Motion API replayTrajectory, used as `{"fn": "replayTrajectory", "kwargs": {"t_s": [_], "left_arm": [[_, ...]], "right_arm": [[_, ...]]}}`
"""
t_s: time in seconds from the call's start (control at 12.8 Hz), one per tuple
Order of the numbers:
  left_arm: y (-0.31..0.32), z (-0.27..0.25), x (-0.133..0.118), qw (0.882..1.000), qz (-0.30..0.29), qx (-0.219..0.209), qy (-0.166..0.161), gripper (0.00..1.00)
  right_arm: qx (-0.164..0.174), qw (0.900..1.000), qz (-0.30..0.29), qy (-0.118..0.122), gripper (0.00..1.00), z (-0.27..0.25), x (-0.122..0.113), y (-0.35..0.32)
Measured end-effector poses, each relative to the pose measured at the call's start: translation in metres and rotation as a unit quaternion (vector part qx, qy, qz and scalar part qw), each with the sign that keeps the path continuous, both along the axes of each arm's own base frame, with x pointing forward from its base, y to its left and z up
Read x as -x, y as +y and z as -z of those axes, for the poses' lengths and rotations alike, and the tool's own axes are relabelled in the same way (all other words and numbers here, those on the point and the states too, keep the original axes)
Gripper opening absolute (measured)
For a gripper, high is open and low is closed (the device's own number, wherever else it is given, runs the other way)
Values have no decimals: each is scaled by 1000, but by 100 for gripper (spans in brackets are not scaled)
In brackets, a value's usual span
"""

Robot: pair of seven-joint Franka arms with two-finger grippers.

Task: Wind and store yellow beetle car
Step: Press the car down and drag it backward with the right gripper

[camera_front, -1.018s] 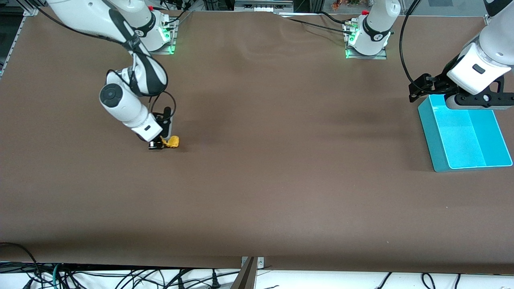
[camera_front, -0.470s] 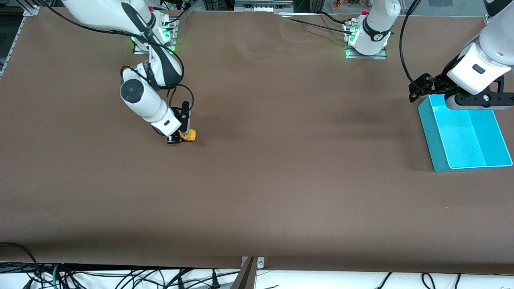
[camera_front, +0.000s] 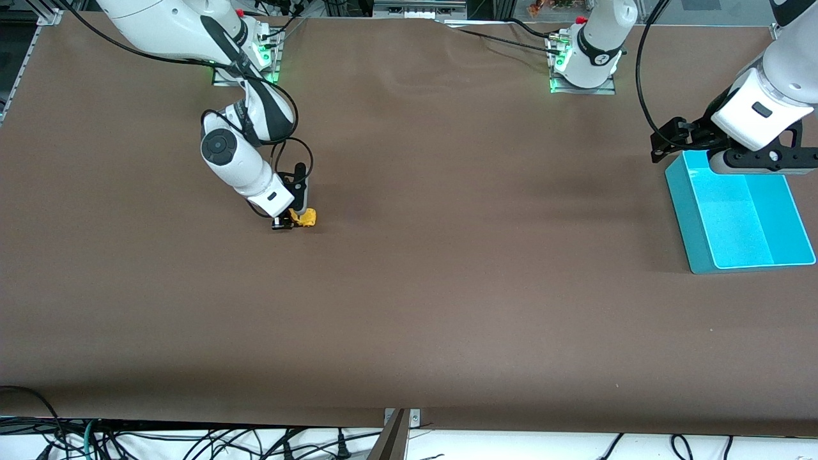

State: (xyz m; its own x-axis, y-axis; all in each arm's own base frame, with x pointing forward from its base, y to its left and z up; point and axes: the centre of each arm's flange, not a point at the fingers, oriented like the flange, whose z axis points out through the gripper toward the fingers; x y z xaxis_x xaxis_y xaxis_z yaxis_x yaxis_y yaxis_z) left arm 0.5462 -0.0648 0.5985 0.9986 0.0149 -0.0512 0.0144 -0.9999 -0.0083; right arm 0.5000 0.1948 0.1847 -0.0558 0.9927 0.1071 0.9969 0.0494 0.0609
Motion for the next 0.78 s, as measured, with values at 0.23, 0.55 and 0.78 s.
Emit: {"fn": "replayTrajectory", "kwargs": {"t_s": [0.23,0.55,0.78], "left_arm": [[0,0,0,1000,0,0,0,100],[0,0,0,1000,0,0,0,100],[0,0,0,1000,0,0,0,100]], "right_arm": [[10,1000,-12,-10,45,0,0,-37],[32,999,-38,-17,45,-1,-8,-125],[41,998,-45,-24,45,0,-12,-195]]}}
